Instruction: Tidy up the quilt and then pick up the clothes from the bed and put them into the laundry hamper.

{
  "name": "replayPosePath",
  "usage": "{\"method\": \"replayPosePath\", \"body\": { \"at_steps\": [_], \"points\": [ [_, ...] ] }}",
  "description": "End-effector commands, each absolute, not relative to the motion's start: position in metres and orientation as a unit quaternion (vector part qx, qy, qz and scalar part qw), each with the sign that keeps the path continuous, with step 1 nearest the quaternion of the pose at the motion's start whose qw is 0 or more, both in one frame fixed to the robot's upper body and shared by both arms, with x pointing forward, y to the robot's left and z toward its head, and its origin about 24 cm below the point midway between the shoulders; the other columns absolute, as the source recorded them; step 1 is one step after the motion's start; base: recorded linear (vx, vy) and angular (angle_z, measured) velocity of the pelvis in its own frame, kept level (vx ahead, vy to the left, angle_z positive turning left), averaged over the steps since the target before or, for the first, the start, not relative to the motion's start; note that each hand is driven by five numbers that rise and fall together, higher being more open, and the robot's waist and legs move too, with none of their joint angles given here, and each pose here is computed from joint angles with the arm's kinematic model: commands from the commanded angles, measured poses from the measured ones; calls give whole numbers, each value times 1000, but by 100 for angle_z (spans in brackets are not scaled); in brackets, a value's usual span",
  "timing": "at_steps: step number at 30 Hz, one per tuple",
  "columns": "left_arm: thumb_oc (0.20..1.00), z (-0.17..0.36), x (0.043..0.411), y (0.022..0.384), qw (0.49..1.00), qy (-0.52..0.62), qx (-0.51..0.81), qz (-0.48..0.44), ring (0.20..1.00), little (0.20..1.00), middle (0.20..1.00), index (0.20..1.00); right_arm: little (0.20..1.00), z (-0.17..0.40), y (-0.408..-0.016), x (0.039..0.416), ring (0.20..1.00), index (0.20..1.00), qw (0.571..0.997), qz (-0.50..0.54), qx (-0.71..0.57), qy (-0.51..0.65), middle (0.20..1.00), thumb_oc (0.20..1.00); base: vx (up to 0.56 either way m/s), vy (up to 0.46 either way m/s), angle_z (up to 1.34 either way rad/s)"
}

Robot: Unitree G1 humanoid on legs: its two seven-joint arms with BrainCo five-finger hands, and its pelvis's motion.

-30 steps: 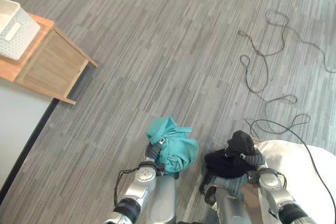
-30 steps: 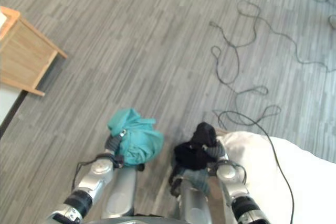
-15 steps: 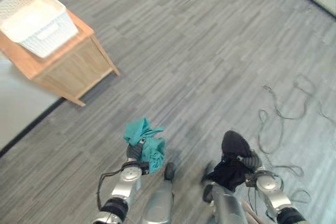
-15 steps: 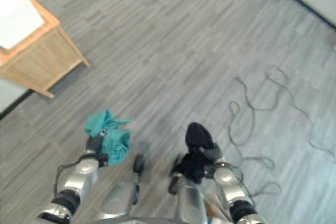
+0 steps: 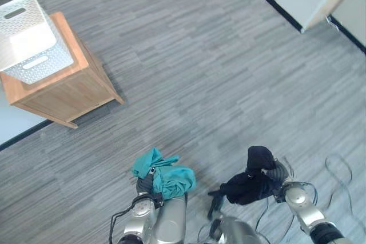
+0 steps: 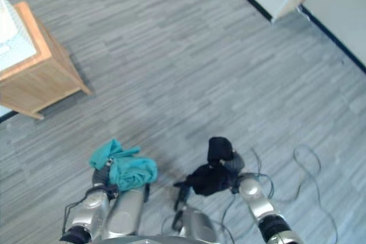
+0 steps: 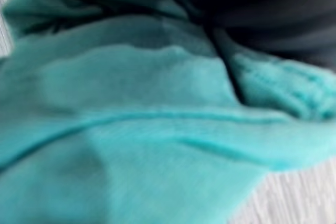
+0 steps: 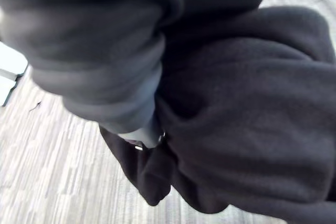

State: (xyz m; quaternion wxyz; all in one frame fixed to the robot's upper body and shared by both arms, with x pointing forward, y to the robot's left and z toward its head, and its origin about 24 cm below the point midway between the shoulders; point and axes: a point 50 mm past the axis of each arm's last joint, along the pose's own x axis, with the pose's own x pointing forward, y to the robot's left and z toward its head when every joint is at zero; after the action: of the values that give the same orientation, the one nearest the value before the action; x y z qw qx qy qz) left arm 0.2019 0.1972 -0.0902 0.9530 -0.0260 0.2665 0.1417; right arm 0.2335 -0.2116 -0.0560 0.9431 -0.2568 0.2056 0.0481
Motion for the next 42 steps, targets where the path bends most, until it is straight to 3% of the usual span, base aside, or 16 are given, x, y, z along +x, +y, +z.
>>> {"method": "replayPosePath", "body": {
  "at_steps": [1, 10, 21, 26, 33, 42],
  "points": [
    [200, -66, 229, 209, 967, 203, -23, 152, 200, 200, 200, 200, 200, -46, -210, 235, 200, 200, 941, 63, -288, 164, 200, 200, 734, -137, 39],
    [200, -93, 202, 219, 945, 283, 6, 164, 200, 200, 200, 200, 200, -65, -189, 245, 200, 200, 947, 38, -239, 213, 200, 200, 758, 22, 93],
    [200, -54, 234, 217, 973, 178, 92, 117, 200, 200, 200, 200, 200, -50, -185, 244, 200, 200, 956, 42, -237, 167, 200, 200, 725, -194, 129],
    [200, -70, 213, 224, 965, 213, 67, 138, 200, 200, 200, 200, 200, -48, -178, 245, 200, 200, 953, 77, -245, 161, 200, 200, 667, -235, 100],
    [200, -53, 222, 223, 973, 173, 56, 138, 200, 200, 200, 200, 200, -41, -168, 257, 200, 200, 957, 78, -240, 144, 200, 200, 317, -309, 30],
    [200, -58, 210, 228, 971, 189, 77, 128, 200, 200, 200, 200, 200, -53, -177, 247, 200, 200, 957, 49, -230, 173, 200, 200, 544, 96, 40]
  ]
}}
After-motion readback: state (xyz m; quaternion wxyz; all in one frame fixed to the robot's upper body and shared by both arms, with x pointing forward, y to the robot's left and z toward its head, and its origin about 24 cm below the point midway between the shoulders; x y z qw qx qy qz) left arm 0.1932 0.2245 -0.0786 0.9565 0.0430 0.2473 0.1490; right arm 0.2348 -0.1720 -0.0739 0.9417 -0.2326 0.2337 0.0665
